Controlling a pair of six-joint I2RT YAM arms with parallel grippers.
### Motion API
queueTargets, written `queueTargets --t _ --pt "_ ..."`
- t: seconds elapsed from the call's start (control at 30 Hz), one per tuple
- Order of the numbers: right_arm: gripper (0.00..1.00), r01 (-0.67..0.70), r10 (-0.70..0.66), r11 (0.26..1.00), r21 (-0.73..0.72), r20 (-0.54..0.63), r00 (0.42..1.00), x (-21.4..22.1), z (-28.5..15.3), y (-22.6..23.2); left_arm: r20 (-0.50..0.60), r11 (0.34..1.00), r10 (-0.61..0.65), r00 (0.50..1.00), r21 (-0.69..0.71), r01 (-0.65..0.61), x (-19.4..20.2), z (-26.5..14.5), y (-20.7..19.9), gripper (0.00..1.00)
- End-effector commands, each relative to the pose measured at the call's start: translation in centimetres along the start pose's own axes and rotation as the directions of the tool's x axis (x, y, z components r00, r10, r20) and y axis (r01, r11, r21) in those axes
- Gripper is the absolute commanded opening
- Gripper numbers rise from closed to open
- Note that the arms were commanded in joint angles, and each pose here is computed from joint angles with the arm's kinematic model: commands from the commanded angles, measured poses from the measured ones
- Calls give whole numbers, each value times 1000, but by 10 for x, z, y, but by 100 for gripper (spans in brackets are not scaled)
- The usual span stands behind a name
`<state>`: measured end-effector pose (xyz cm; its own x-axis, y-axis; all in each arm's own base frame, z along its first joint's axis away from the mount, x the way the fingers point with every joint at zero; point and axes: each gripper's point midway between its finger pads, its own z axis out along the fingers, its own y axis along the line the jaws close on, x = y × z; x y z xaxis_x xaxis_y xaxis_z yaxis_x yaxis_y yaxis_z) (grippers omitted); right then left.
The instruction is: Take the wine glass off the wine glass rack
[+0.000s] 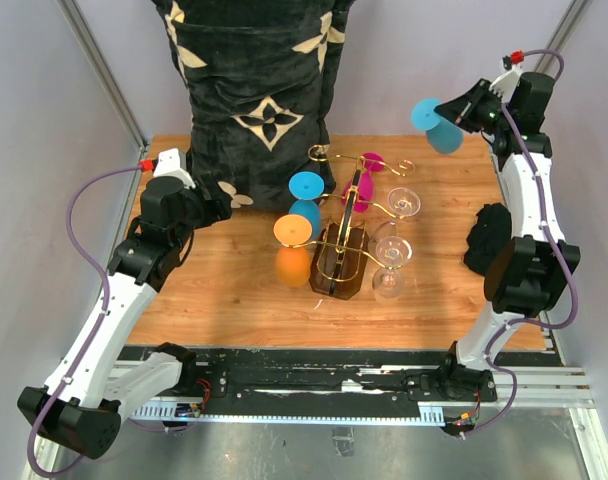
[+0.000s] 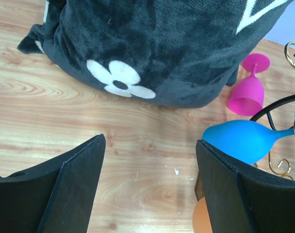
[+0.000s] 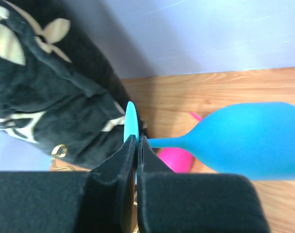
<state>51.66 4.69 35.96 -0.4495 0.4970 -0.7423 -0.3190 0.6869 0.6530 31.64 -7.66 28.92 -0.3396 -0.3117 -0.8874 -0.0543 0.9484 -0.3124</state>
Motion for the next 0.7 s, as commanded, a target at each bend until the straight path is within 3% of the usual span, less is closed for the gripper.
queueTargets --t 0.0,0.1,0.23,0.47,0.67 --pt "1 349 -348 919 184 -39 937 -8 -11 -44 16 1000 18 1000 -6 -18 -1 -1 2 81" --pt "1 510 -503 795 329 -114 857 -10 -20 -85 19 1000 21 1000 -5 -21 0 0 2 82" --pt "1 661 -589 611 436 -307 747 3 -26 -144 14 1000 23 1000 0 -23 2 5 1 82" --pt "1 839 -543 297 456 -643 541 50 -20 -220 -25 1000 31 999 1 -31 15 16 1 82" --pt "1 948 -416 -5 319 -862 288 100 10 -260 -26 999 45 999 -4 -45 19 17 3 82"
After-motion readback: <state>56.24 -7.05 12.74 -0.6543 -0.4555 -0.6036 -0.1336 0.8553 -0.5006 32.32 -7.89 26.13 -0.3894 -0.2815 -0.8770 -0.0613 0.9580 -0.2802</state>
